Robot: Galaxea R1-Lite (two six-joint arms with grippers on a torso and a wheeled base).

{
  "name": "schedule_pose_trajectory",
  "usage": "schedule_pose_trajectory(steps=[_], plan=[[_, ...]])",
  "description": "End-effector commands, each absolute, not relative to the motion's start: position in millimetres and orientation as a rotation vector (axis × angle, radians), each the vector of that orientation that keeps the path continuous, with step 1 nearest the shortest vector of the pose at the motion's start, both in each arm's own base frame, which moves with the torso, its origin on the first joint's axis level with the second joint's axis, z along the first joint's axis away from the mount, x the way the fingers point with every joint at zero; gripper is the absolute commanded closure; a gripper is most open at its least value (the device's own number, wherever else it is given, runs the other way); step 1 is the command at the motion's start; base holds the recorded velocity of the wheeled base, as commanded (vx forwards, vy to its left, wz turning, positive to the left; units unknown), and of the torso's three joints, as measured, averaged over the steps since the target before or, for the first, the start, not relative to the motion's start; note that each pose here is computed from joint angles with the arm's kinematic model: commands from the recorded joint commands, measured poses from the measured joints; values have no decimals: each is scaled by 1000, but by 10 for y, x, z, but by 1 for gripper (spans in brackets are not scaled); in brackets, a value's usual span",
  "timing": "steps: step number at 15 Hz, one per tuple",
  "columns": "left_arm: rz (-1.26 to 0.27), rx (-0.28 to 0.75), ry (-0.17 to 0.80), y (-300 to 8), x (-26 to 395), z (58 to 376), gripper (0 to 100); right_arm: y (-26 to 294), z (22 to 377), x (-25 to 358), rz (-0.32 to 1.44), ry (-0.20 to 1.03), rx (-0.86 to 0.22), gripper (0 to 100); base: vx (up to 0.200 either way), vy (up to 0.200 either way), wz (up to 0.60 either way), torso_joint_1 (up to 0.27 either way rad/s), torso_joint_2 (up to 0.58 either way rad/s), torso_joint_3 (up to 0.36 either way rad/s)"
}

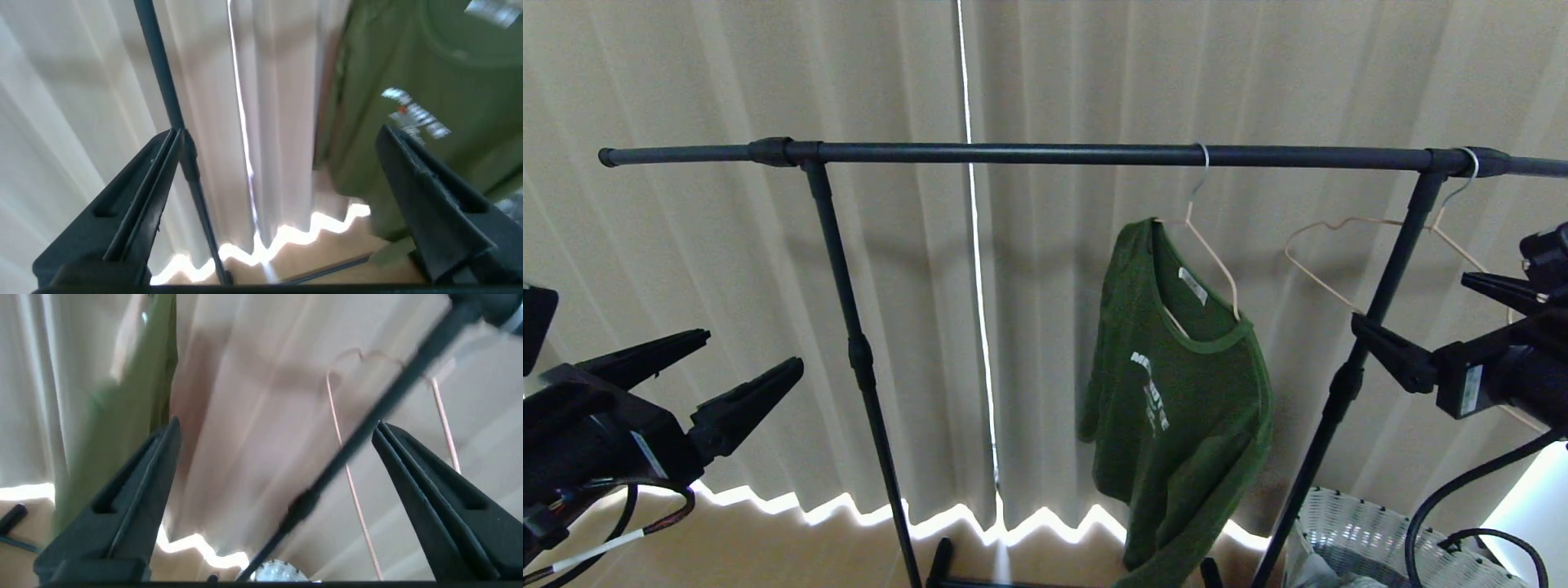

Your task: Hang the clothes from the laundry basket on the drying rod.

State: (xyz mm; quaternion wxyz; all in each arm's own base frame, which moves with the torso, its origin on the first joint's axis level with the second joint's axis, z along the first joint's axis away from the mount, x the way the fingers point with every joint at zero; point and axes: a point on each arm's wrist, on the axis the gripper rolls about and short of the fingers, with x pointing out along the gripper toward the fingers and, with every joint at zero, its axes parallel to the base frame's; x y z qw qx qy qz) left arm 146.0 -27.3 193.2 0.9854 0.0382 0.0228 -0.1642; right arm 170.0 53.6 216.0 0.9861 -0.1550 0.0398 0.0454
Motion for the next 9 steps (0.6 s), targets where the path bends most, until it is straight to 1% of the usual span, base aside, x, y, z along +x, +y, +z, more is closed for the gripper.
schedule_pose_trajectory(steps=[1, 4, 7, 9], plan=[[-303, 73, 23, -244, 1421, 1967, 0, 488, 2019, 1551, 87, 31, -298, 0, 0, 0, 0, 0, 0, 0], [-201, 78, -38, -97, 1316, 2061, 0, 466, 1944, 1516, 74, -39, -269, 0, 0, 0, 0, 0, 0, 0], [-185, 81, -87, -75, 1201, 2118, 0, 453, 1803, 1464, 79, -20, -282, 0, 0, 0, 0, 0, 0, 0], [-186, 81, -84, -75, 1200, 2110, 0, 448, 1746, 1442, 84, 0, -290, 0, 0, 0, 0, 0, 0, 0]])
